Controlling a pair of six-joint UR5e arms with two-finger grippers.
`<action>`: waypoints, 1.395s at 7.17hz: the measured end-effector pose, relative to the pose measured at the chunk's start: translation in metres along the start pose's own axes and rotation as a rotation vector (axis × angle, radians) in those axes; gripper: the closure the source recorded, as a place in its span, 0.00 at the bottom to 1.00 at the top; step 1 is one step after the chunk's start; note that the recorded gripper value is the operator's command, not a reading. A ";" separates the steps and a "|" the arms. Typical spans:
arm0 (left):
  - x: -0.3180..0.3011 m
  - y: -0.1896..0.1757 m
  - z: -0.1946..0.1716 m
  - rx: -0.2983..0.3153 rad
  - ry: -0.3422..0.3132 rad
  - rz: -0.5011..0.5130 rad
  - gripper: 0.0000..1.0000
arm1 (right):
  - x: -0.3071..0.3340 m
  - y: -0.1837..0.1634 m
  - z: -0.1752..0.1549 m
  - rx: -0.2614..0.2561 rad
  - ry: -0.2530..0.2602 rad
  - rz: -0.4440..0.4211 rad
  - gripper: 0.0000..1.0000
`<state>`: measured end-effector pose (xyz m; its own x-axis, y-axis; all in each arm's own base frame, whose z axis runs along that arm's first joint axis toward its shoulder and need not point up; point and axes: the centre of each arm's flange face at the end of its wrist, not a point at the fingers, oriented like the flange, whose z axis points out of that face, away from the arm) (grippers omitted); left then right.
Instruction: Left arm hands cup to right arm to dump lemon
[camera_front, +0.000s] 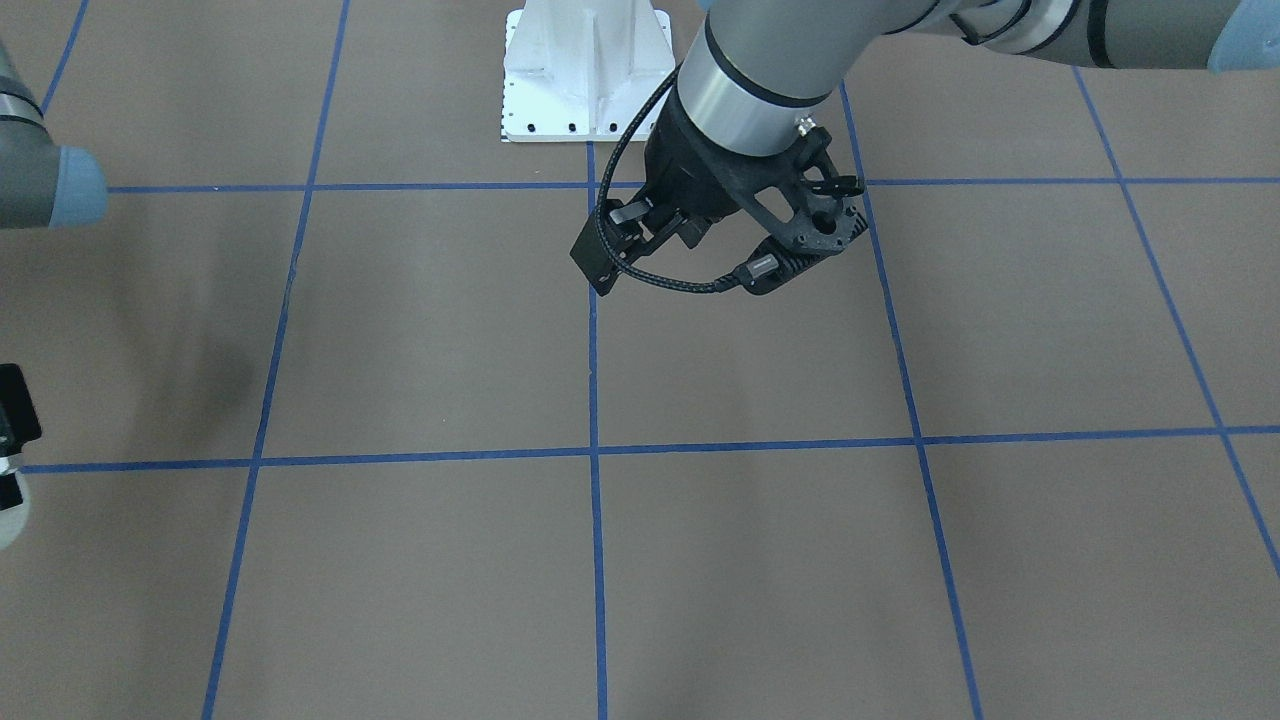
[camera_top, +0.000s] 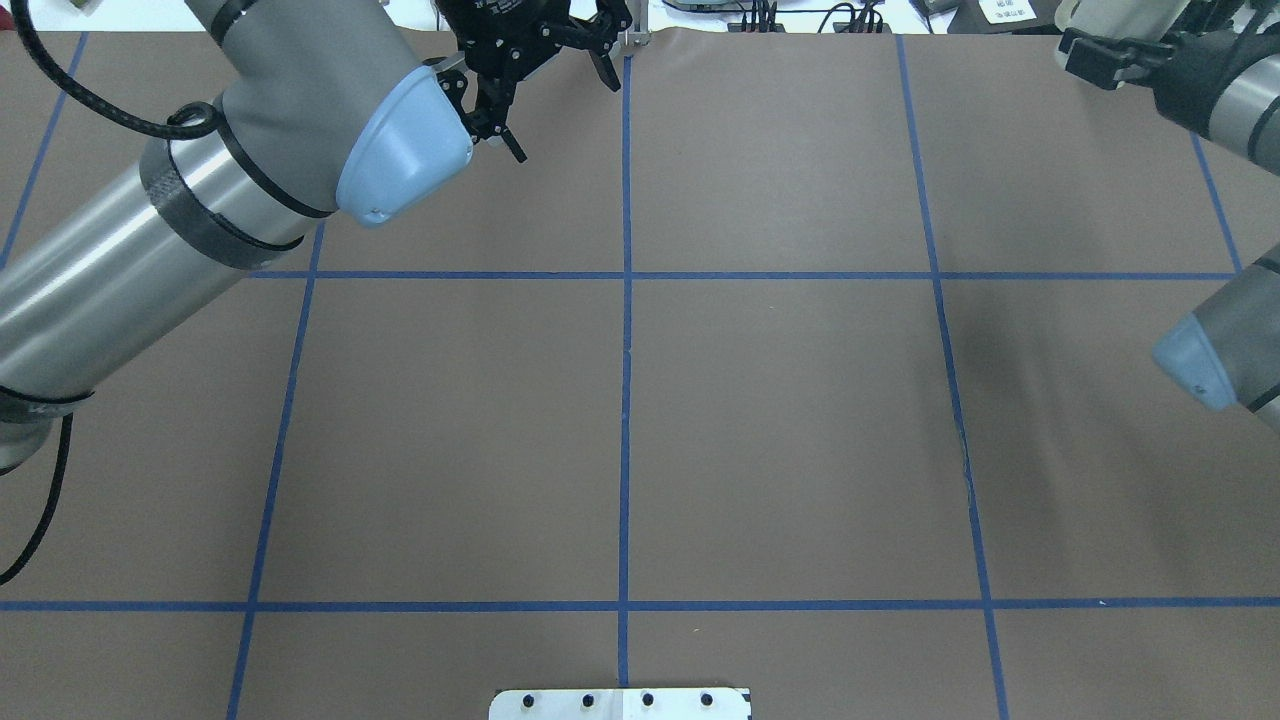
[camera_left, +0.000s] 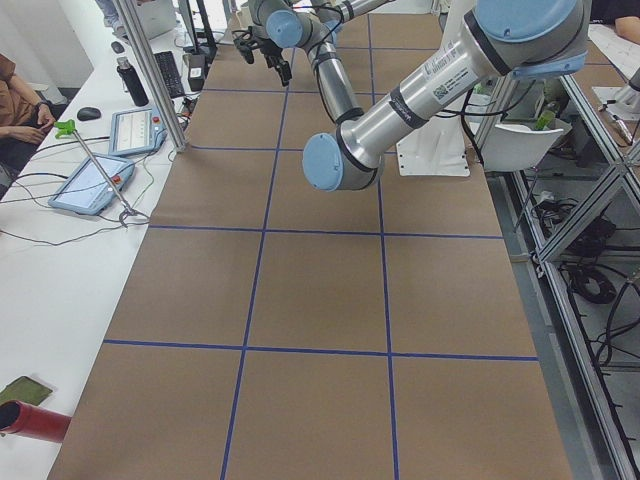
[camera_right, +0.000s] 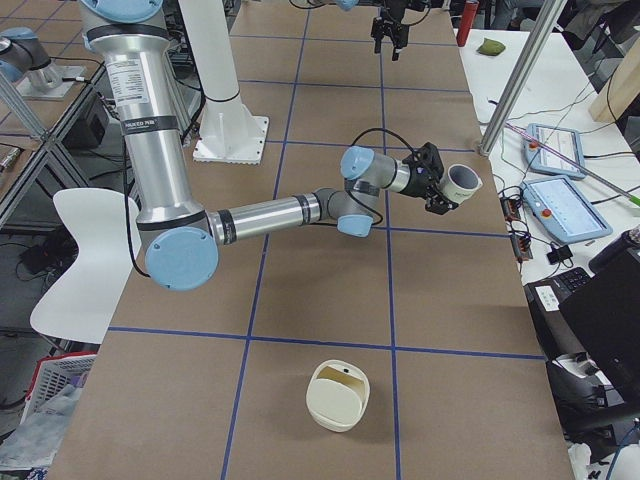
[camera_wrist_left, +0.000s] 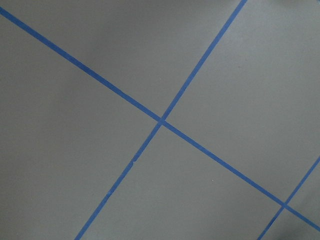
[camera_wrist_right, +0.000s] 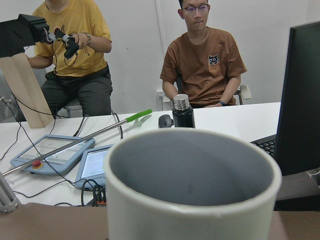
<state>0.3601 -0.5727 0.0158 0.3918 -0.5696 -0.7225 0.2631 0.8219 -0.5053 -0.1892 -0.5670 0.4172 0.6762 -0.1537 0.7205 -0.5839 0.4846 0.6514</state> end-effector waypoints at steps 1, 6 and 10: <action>0.000 -0.002 -0.004 0.005 0.004 0.000 0.00 | -0.041 0.013 -0.004 -0.021 0.023 -0.038 1.00; 0.004 0.002 -0.005 0.012 0.011 0.014 0.00 | -0.214 0.075 -0.044 -0.075 0.142 -0.291 1.00; 0.011 0.022 0.017 -0.016 -0.001 0.110 0.00 | -0.279 0.099 -0.066 -0.078 0.125 -0.366 1.00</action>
<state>0.3850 -0.5606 0.0050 0.4187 -0.4762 -0.7733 0.2044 0.8790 -0.4307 -0.4054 -0.4191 0.2649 0.8854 -0.2249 0.4068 -0.2618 0.4817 0.8363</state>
